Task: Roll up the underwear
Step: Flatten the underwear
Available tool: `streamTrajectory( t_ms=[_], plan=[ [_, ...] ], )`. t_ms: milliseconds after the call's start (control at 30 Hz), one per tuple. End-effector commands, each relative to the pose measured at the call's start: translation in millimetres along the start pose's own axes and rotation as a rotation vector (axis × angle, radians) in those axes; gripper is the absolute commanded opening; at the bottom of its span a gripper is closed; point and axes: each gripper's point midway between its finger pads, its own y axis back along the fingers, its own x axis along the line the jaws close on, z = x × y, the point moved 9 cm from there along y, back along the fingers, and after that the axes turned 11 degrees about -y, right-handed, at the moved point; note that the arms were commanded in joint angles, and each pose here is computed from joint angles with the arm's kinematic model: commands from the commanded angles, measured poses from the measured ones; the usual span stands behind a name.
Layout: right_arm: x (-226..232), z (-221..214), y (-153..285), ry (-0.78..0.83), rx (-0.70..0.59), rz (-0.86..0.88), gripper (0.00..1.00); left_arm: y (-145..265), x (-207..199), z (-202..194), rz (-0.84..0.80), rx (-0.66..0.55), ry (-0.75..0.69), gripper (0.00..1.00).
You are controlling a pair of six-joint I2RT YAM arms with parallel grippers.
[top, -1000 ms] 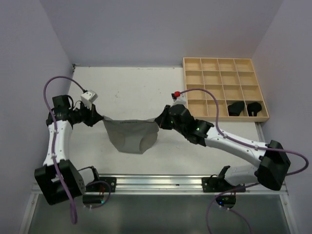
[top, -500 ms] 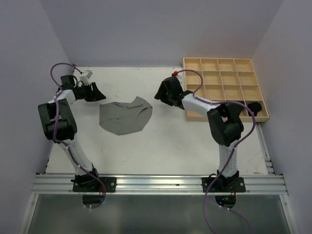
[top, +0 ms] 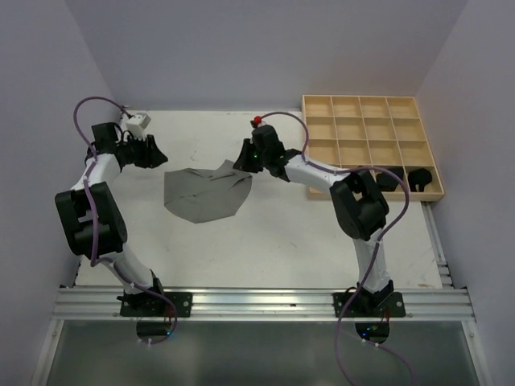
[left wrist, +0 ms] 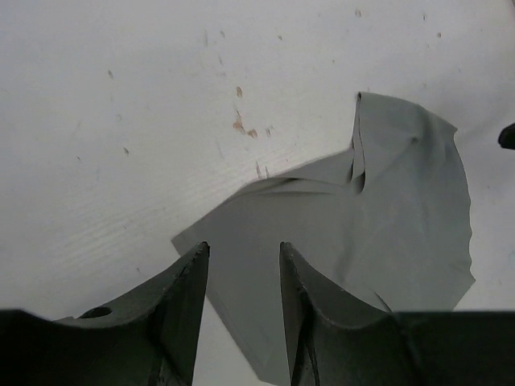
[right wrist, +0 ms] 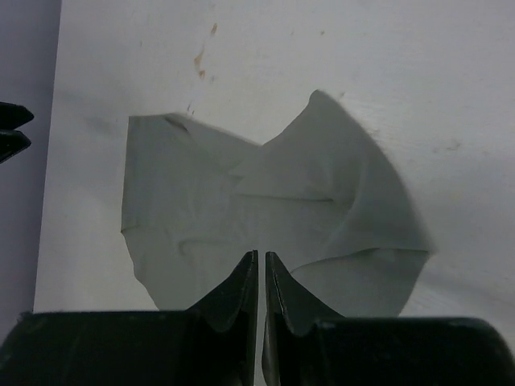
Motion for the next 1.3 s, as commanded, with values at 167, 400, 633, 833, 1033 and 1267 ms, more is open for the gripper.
streamTrajectory(
  t_ms=[167,400,633,833,1033,1267],
  plan=[
    [-23.6,-37.4,-28.8,0.066,0.114,-0.048,0.06,6.9,-39.8,-41.8,-0.196,0.147,-0.032,0.43],
    [-42.2,-112.4,3.4,0.057,0.19,-0.139,0.0,26.4,-55.2,-51.0,-0.22,0.2,-0.102,0.47],
    [22.0,-198.4,70.6,0.033,0.276,0.142,0.0,44.5,-79.8,-68.6,-0.329,0.226,-0.154,0.47],
    [57.6,-132.1,114.8,0.109,0.033,0.16,0.3,43.3,-84.9,-87.9,-0.397,0.286,-0.142,0.46],
    [29.8,-89.6,117.6,0.258,0.001,-0.042,0.3,32.7,-84.7,-99.8,-0.452,0.312,-0.097,0.45],
    [-9.6,-114.1,100.8,0.34,0.191,-0.144,0.33,28.0,-86.8,-102.4,-0.45,0.326,-0.097,0.45]
  ],
)
